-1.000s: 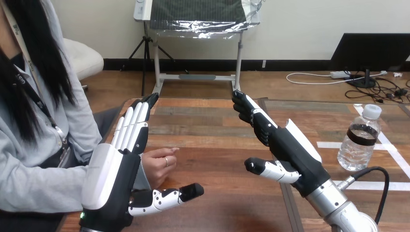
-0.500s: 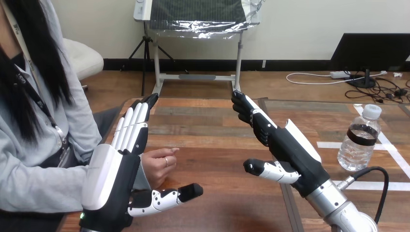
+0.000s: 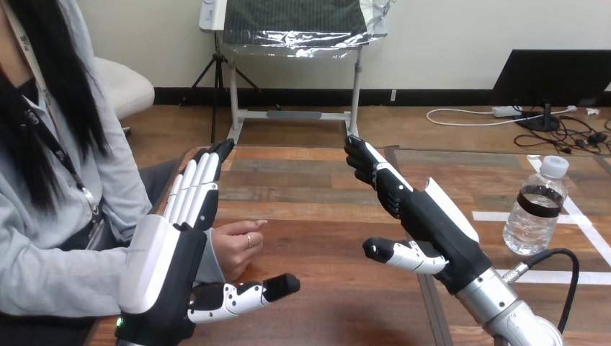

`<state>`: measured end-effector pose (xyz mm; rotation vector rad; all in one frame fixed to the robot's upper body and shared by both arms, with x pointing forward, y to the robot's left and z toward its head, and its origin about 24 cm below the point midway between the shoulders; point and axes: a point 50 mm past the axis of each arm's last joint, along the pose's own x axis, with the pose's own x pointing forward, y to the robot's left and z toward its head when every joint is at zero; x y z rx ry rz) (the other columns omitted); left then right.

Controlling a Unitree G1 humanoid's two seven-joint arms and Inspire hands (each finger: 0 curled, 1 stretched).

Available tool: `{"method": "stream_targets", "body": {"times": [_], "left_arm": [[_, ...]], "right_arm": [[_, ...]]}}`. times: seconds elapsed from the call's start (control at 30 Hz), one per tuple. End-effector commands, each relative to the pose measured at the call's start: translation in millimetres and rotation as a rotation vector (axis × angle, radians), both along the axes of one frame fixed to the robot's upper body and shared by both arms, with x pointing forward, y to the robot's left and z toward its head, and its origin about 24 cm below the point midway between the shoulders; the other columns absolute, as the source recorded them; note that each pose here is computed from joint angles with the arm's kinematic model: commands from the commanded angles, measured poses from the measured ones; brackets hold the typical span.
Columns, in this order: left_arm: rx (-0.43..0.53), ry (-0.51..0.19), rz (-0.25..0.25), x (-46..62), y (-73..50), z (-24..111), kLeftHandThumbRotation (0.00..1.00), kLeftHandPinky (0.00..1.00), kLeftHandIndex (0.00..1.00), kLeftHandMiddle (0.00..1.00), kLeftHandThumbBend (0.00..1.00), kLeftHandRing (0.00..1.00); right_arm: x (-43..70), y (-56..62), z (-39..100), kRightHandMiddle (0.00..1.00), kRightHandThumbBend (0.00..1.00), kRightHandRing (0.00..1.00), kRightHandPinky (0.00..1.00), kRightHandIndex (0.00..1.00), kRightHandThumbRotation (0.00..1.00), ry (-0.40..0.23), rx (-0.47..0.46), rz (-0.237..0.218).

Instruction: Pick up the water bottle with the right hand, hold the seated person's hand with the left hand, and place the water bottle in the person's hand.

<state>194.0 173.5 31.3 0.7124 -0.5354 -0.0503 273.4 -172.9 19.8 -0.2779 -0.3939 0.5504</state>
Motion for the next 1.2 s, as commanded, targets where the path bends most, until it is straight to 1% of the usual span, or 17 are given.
{"method": "stream_targets", "body": {"times": [0.0, 0.63, 0.73, 0.83, 1.03, 1.13, 1.17], "left_arm": [[-0.010, -0.059, -0.019, 11.5, -2.1, 11.4, 0.79, 1.00, 1.00, 1.00, 1.00, 1.00], [-0.016, -0.056, -0.028, 11.9, -1.2, 12.8, 0.78, 1.00, 1.00, 1.00, 1.00, 1.00], [-0.030, -0.056, -0.042, 12.2, -1.2, 13.3, 0.77, 1.00, 1.00, 1.00, 1.00, 1.00], [-0.046, -0.051, -0.058, 12.8, -1.0, 13.7, 0.75, 1.00, 1.00, 1.00, 1.00, 1.00], [-0.081, -0.041, -0.083, 14.3, 0.0, 14.1, 0.74, 1.00, 1.00, 1.00, 1.00, 1.00], [-0.097, -0.035, -0.094, 14.5, 0.4, 14.3, 0.74, 1.00, 1.00, 1.00, 1.00, 1.00], [-0.101, -0.034, -0.097, 14.7, 0.7, 14.3, 0.74, 1.00, 1.00, 1.00, 1.00, 1.00]], "right_arm": [[15.2, -1.6, 21.4, 1.00, 1.00, 1.00, 1.00, 1.00, 0.74, -0.083, -0.002, -0.001], [15.8, -1.3, 22.5, 1.00, 1.00, 1.00, 1.00, 1.00, 0.73, -0.088, 0.009, -0.003], [15.6, -1.9, 23.2, 1.00, 1.00, 1.00, 1.00, 1.00, 0.73, -0.097, 0.003, -0.012], [15.3, -2.6, 24.0, 1.00, 1.00, 1.00, 1.00, 1.00, 0.74, -0.110, 0.002, -0.026], [15.6, -4.0, 24.7, 1.00, 1.00, 1.00, 1.00, 1.00, 0.74, -0.118, 0.044, -0.064], [15.8, -5.8, 26.1, 1.00, 1.00, 1.00, 1.00, 1.00, 0.74, -0.132, 0.054, -0.095], [16.0, -6.9, 26.9, 1.00, 1.00, 1.00, 1.00, 1.00, 0.74, -0.139, 0.064, -0.112]]}}
